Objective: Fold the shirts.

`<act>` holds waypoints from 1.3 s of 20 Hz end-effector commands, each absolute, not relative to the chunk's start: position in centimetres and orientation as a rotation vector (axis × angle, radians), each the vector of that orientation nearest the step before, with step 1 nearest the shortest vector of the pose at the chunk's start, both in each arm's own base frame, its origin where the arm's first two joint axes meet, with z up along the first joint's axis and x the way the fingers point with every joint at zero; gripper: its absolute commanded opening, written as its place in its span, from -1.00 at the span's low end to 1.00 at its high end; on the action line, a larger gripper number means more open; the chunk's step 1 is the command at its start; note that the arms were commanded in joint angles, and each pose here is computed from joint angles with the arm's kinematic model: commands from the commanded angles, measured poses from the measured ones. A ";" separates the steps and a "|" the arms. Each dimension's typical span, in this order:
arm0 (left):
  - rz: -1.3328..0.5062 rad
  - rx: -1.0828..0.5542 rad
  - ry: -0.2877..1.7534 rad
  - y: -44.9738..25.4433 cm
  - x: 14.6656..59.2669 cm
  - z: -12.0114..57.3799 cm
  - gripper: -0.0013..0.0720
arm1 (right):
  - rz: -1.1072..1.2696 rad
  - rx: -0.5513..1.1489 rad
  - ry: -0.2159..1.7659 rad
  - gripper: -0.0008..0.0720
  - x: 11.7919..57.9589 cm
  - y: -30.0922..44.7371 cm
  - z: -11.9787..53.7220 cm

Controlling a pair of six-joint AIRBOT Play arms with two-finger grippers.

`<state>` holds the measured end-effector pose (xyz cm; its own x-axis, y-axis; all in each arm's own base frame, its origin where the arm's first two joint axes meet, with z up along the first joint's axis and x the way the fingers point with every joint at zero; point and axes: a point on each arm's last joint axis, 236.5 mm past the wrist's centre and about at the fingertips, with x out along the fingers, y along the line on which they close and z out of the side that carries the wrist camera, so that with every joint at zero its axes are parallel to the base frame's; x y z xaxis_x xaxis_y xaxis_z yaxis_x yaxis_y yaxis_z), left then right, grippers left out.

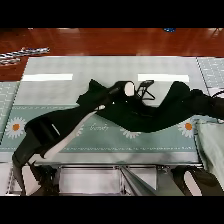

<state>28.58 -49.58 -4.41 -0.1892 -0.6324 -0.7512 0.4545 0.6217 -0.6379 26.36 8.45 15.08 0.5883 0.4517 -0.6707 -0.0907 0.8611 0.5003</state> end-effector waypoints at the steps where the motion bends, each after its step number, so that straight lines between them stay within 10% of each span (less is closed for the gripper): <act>1: -0.951 -0.153 1.450 -43.9 33.2 -1.5 -0.92 | 0.388 0.492 0.840 -0.92 27.4 10.0 16.4; 7: -0.646 -0.197 1.119 -25.8 40.3 9.7 -0.92 | 0.577 0.552 0.843 -0.92 32.9 18.8 15.4; 14: -0.176 -0.359 0.808 -4.8 33.0 13.3 -0.92 | 0.754 0.507 0.951 -0.92 40.2 32.1 12.3; 22: -0.069 -0.557 0.897 -3.8 27.1 5.8 -0.92 | 0.810 0.564 1.112 -0.92 43.1 40.8 4.5; 23: -0.069 -0.560 0.913 -3.9 26.9 5.0 -0.92 | 0.811 0.579 1.138 -0.87 42.9 41.4 3.6; 25: -0.070 -0.566 0.945 -4.3 26.5 3.5 -0.92 | 0.838 0.589 1.189 0.11 41.7 42.6 1.9; 26: -0.071 -0.569 0.958 -4.4 26.4 3.1 -0.92 | 0.870 0.583 1.223 0.16 40.7 43.0 1.5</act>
